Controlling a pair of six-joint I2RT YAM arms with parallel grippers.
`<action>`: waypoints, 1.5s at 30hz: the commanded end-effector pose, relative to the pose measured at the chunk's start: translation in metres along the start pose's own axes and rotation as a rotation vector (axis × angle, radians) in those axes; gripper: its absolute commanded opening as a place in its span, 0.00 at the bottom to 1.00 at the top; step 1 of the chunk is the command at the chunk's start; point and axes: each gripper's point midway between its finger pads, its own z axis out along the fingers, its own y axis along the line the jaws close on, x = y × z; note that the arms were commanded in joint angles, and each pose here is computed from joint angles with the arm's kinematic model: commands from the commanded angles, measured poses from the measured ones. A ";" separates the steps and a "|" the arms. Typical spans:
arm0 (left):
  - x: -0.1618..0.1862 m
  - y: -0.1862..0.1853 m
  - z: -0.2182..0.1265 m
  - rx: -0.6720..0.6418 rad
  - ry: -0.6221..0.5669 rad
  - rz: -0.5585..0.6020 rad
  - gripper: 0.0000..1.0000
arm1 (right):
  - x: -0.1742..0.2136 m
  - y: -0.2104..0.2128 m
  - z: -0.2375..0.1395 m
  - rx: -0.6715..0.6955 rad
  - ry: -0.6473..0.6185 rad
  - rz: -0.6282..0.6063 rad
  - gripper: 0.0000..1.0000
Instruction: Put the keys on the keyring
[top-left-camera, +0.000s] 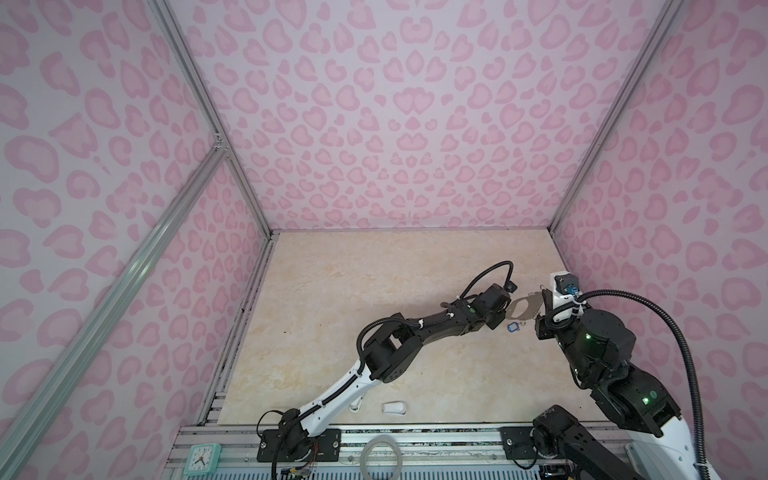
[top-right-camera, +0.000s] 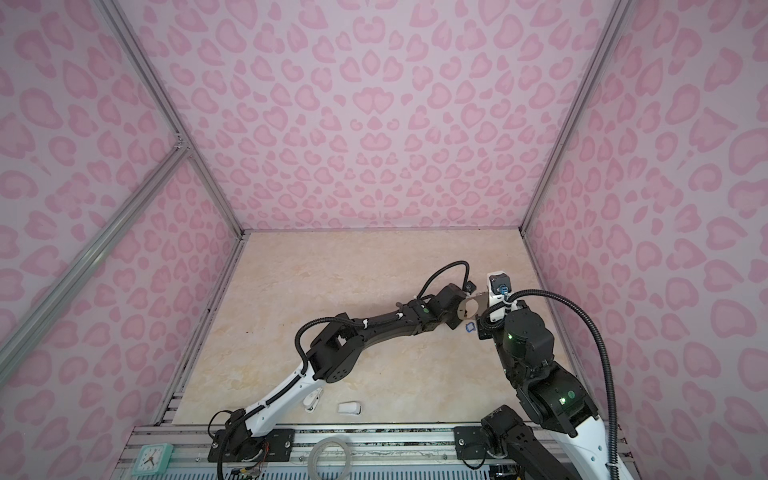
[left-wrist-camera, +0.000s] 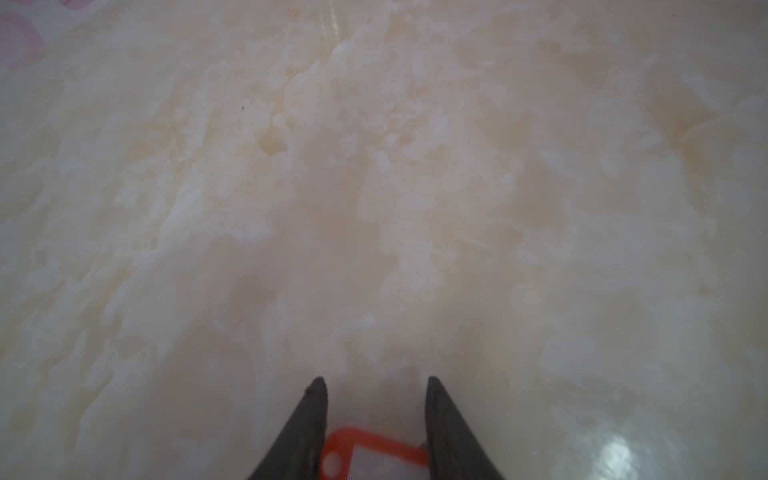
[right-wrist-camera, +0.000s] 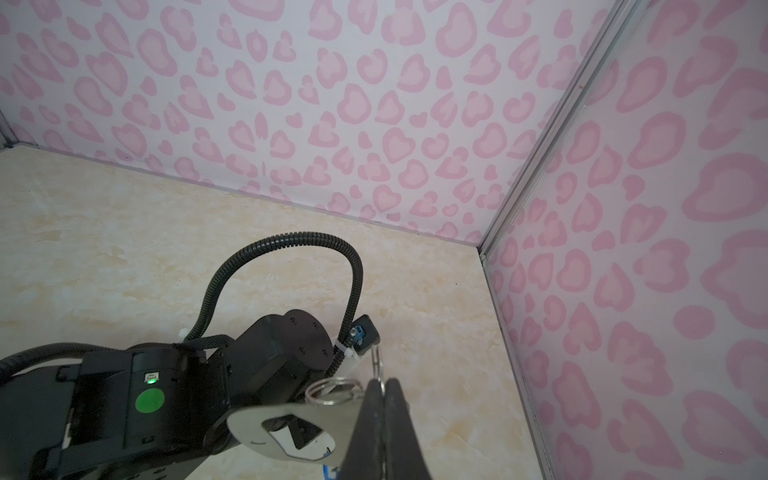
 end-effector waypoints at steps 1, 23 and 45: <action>0.028 0.015 -0.022 0.010 0.080 -0.016 0.39 | -0.009 0.005 0.000 -0.025 -0.057 0.030 0.00; 0.067 0.053 -0.147 0.223 0.053 -0.054 0.46 | 0.011 0.039 0.018 -0.154 -0.107 0.062 0.00; 0.053 -0.010 -0.042 0.169 0.099 0.033 0.46 | 0.007 0.024 0.012 -0.094 -0.058 -0.017 0.00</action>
